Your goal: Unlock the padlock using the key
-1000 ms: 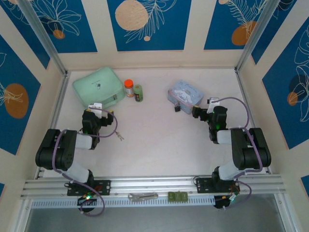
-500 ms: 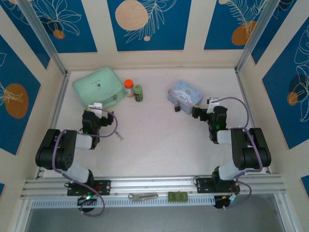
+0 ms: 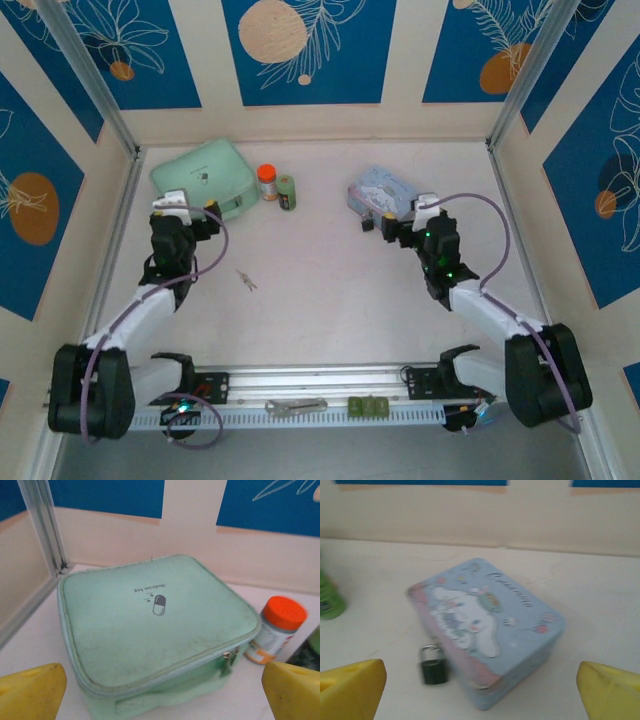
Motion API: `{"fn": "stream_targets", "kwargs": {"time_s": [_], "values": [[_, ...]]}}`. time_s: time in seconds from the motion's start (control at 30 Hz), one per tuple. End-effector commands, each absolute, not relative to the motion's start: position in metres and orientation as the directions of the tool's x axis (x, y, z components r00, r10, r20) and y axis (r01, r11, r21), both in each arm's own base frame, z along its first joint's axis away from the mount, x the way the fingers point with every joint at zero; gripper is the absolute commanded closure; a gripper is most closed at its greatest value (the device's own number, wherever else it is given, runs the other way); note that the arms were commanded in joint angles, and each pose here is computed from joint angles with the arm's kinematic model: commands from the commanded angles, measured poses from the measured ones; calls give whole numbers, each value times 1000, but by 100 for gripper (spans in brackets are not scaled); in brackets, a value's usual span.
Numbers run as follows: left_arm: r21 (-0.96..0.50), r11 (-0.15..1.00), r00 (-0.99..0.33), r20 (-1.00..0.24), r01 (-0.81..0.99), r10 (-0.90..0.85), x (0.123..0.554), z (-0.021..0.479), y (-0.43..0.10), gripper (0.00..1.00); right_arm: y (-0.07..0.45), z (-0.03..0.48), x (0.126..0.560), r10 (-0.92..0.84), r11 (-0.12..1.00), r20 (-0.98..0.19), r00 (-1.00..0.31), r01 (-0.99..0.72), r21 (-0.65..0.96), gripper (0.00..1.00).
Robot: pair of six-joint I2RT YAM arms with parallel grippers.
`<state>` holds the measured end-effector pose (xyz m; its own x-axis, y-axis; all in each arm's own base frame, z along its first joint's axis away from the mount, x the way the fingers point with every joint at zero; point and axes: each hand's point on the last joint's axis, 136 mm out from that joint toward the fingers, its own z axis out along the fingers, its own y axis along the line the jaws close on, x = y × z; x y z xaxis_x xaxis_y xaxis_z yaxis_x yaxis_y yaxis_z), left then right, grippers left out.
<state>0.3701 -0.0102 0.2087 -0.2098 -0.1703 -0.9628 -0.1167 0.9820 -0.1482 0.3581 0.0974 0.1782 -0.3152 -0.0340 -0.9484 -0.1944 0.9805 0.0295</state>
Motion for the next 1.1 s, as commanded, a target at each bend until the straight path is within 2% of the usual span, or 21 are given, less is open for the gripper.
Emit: {"fn": "stream_targets", "kwargs": {"time_s": [0.0, 0.2, 0.3, 0.43, 0.5, 0.67, 0.87, 1.0, 1.07], "values": [[-358, 915, -374, -835, -188, -403, 345, 165, -20, 0, 129, 162, 335, -53, 967, -881, -469, -244, 72, 3], [-525, 798, -532, -604, -295, -594, 313, 119, -40, 0, 204, 137, 303, -107, 914, -792, -601, -373, 159, 3], [-530, 782, -588, -534, -327, -608, 302, 103, -47, 2, 228, 128, 293, -161, 909, -756, -635, -394, 138, 3], [-493, 795, -659, -471, -355, -586, 286, 75, -56, 13, 247, 119, 285, -181, 904, -713, -678, -399, 151, 3], [-485, 801, -695, -438, -352, -570, 280, 63, -65, 21, 251, 116, 283, -174, 907, -701, -692, -389, 159, 3], [-408, 845, -744, -430, -345, -512, 278, 44, -81, 26, 249, 115, 282, -169, 914, -698, -696, -375, 152, 3], [-289, 902, -801, -426, -321, -421, 289, 34, -105, 25, 235, 121, 282, -155, 932, -719, -677, -341, 120, 3], [-239, 920, -838, -388, -311, -384, 289, 17, -117, 29, 224, 122, 280, -131, 945, -728, -673, -306, 113, 3], [-232, 920, -844, -375, -315, -384, 288, 9, -119, 35, 219, 122, 279, -121, 949, -732, -670, -295, 114, 3]]}}
